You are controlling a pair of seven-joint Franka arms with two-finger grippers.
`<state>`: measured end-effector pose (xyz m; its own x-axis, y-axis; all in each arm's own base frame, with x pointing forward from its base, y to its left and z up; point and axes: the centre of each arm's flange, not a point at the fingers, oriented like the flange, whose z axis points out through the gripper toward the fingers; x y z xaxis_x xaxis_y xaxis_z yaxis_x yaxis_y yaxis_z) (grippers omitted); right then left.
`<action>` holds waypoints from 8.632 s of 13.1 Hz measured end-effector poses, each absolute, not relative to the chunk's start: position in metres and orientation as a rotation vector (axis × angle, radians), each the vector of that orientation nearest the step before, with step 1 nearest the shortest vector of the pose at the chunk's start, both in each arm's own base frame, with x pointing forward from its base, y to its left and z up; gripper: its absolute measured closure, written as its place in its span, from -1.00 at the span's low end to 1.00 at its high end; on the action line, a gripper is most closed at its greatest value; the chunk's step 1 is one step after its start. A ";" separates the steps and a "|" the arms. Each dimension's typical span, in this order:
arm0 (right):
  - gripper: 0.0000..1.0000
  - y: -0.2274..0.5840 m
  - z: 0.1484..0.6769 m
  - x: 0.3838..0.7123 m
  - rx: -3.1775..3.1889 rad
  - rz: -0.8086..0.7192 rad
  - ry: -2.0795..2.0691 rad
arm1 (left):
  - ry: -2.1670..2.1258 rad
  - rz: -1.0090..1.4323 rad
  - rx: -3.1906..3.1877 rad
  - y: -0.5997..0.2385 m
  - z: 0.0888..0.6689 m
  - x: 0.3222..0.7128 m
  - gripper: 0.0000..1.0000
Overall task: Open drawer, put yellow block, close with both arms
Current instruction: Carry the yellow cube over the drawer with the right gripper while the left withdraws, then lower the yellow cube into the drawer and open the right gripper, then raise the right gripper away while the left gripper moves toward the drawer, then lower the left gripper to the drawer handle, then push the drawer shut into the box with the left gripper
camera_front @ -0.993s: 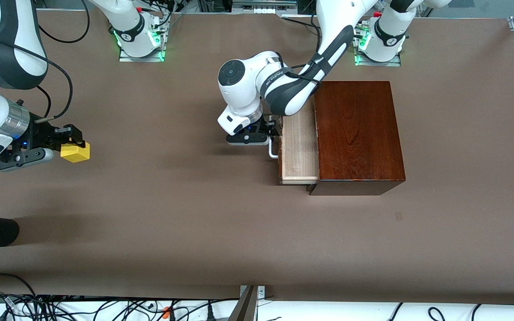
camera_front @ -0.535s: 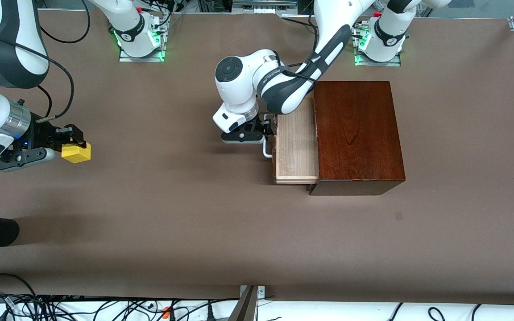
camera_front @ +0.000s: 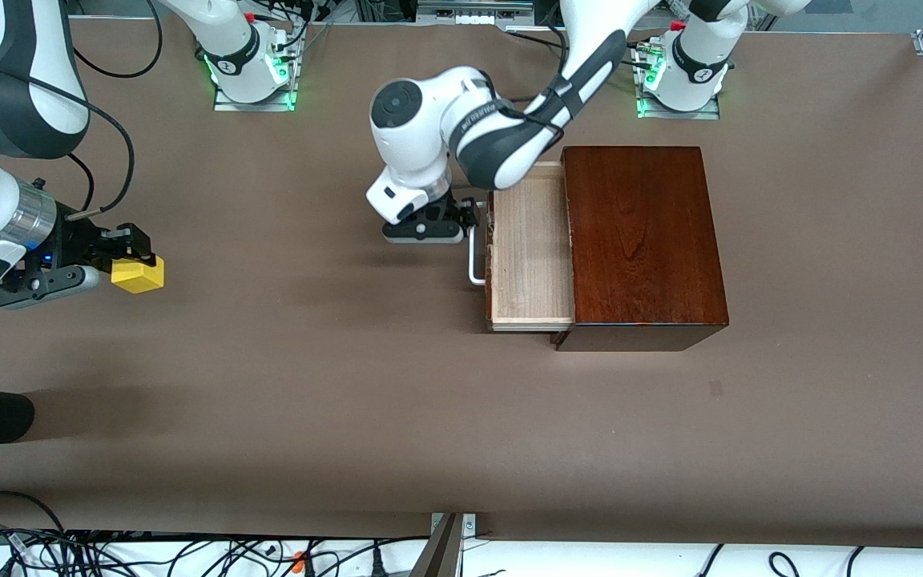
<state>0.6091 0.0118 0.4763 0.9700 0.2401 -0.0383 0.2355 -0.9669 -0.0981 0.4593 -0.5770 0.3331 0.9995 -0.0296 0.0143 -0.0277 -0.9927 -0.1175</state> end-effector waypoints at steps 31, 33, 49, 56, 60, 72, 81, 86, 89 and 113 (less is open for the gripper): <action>-0.11 0.565 0.446 0.456 -2.554 -0.152 -1.695 | 0.236 0.285 -3.103 -0.047 0.592 0.561 -1.00; -0.11 0.593 0.422 0.438 -2.530 -0.171 -1.788 | 0.233 0.285 -3.104 -0.046 0.591 0.561 -1.00; -0.11 0.620 0.323 0.433 -2.413 -0.146 -2.153 | 0.086 0.199 -3.152 -0.043 0.596 0.567 -1.00; -0.44 0.617 0.323 0.441 -2.389 -0.177 -2.216 | 0.085 0.195 -3.152 -0.043 0.596 0.567 -1.00; -1.00 0.619 0.345 0.451 -2.385 -0.244 -2.213 | 0.084 0.177 -3.154 -0.043 0.597 0.569 -1.00; -1.00 0.438 0.601 0.566 -2.654 -0.623 -1.744 | 0.098 0.176 -3.153 -0.047 0.597 0.569 -1.00; -1.00 0.246 0.710 0.569 -2.853 -0.440 -1.315 | 0.599 0.210 -3.111 -0.215 0.576 0.543 -1.00; -1.00 0.164 0.734 0.541 -2.904 -0.382 -1.155 | 1.326 0.132 -2.927 -0.350 0.561 0.492 -1.00; -1.00 0.117 0.732 0.534 -2.950 -0.312 -1.006 | 1.704 0.028 -2.770 -0.412 0.537 0.476 -1.00; -1.00 0.054 0.660 0.558 -3.121 -0.036 -0.141 | 2.277 0.148 -2.134 -0.502 0.315 0.482 -1.00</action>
